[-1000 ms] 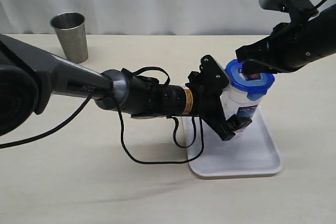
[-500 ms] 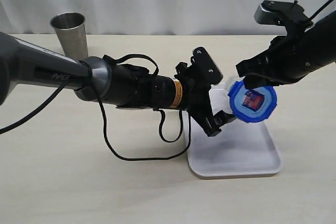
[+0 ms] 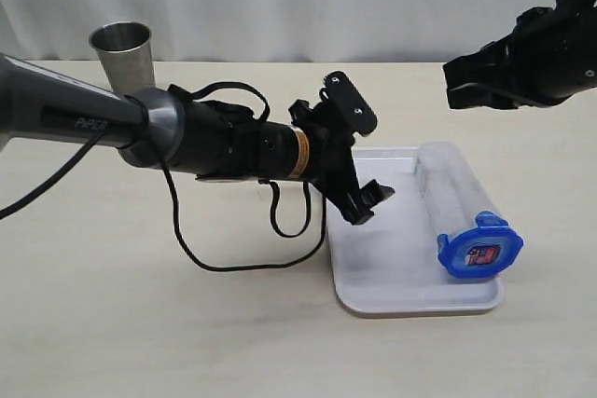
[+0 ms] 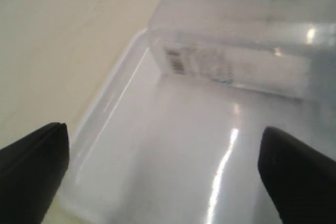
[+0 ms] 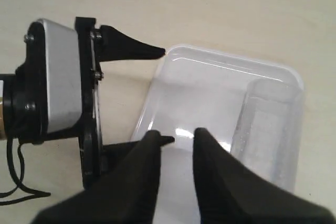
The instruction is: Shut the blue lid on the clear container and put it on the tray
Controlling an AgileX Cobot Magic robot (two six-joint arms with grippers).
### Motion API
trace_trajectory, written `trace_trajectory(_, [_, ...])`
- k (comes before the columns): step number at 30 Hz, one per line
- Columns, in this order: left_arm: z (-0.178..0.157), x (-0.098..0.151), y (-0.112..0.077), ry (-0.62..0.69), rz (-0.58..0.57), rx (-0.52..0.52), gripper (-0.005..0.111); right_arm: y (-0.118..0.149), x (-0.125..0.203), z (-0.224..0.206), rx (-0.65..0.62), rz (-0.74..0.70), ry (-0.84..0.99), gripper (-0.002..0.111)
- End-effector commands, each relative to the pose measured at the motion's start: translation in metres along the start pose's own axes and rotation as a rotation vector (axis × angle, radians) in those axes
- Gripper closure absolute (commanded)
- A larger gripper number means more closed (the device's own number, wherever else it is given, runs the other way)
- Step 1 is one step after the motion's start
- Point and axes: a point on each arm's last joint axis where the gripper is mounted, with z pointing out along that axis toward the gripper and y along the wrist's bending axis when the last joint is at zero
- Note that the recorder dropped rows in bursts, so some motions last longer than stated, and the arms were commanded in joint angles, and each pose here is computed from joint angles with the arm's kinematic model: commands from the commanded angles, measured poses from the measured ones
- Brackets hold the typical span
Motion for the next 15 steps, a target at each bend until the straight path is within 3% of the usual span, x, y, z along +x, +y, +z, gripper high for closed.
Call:
trace_trajectory(1, [-0.028,-0.016,0.020,0.086,-0.098,-0.160,0.010,-0.009,-0.001,0.003,0.063,0.044,0.010,0.059])
trace_trajectory(3, [-0.044,-0.027,0.026,0.104,-0.147,-0.224,0.010,-0.017,0.000,0.008,0.134,0.069,0.026,0.048])
trace_trajectory(6, [-0.062,-0.036,0.033,0.151,-0.141,-0.302,0.010,-0.030,0.002,0.019,0.232,0.134,0.052,0.046])
trace_trajectory(13, [-0.114,-0.049,0.051,0.297,-0.122,-0.501,0.010,-0.050,-0.004,0.095,0.197,0.133,0.264,0.045])
trace_trajectory(15, [-0.126,-0.053,0.050,0.268,-0.125,-0.499,0.010,-0.056,-0.014,0.110,0.201,0.124,0.291,0.045])
